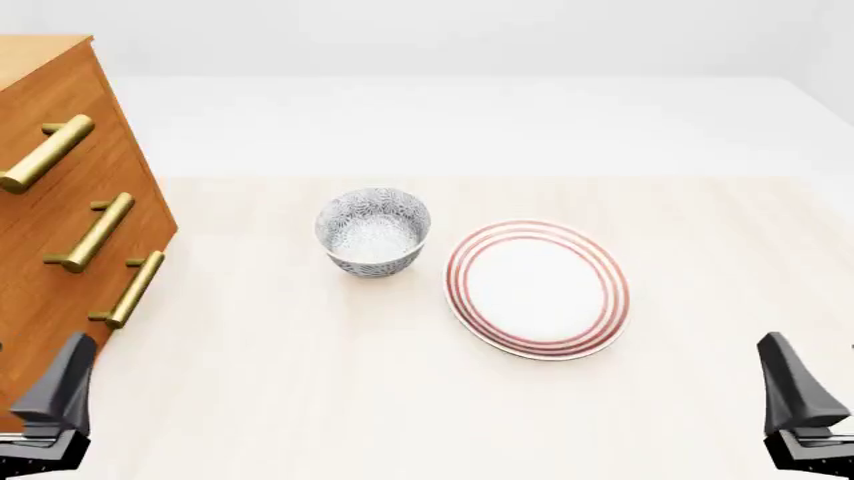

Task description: Open the top drawer of the cabinet.

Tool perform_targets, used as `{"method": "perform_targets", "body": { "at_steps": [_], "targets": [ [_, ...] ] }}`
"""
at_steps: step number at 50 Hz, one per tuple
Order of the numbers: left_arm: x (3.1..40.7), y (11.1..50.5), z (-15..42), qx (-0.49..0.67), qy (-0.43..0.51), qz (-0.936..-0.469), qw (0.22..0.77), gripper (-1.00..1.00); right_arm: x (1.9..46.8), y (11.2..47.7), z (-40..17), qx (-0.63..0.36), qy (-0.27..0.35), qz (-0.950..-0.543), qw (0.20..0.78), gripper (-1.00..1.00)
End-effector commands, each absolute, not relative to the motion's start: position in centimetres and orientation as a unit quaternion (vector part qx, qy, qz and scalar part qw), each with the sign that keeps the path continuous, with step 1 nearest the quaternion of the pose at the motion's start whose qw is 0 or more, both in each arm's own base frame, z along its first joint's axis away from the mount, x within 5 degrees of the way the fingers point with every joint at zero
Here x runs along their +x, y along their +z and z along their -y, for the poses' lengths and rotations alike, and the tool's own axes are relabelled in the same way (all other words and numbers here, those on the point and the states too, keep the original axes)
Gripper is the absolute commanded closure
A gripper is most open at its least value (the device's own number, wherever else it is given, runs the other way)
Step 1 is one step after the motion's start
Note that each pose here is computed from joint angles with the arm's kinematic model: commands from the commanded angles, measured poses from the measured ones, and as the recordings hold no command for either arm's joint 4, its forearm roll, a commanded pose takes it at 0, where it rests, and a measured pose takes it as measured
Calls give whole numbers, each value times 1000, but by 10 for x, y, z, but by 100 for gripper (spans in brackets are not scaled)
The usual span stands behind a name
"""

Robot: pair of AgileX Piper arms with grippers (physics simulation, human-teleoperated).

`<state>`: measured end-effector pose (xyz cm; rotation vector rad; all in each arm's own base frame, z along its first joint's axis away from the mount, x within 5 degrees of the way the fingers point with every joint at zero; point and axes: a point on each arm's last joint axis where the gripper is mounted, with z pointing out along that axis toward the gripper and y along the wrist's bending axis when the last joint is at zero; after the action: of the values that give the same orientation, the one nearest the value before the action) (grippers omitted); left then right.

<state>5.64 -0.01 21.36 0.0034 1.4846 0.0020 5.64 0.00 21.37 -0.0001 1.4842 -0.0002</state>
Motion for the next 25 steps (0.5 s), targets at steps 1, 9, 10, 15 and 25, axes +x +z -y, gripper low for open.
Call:
{"method": "perform_targets", "body": {
  "at_steps": [1, 9, 10, 15, 25],
  "targets": [
    [58, 215, 0, 7, 6, -678, 735, -100, 57, 214, 0, 0, 0, -676, 737, -100],
    [61, 216, 0, 14, 11, -680, 733, -100, 56, 215, 0, -2, -2, -675, 737, -100],
    [62, 216, 0, 17, 15, -680, 733, -100, 56, 215, 0, -2, -2, -676, 737, -100],
    [57, 216, 0, 2, 1, -675, 738, -100, 57, 215, 0, 0, 0, -676, 737, -100],
    [56, 217, 1, 20, 3, -671, 741, -100, 57, 215, 0, 0, 0, -676, 737, -100]
  ]
}}
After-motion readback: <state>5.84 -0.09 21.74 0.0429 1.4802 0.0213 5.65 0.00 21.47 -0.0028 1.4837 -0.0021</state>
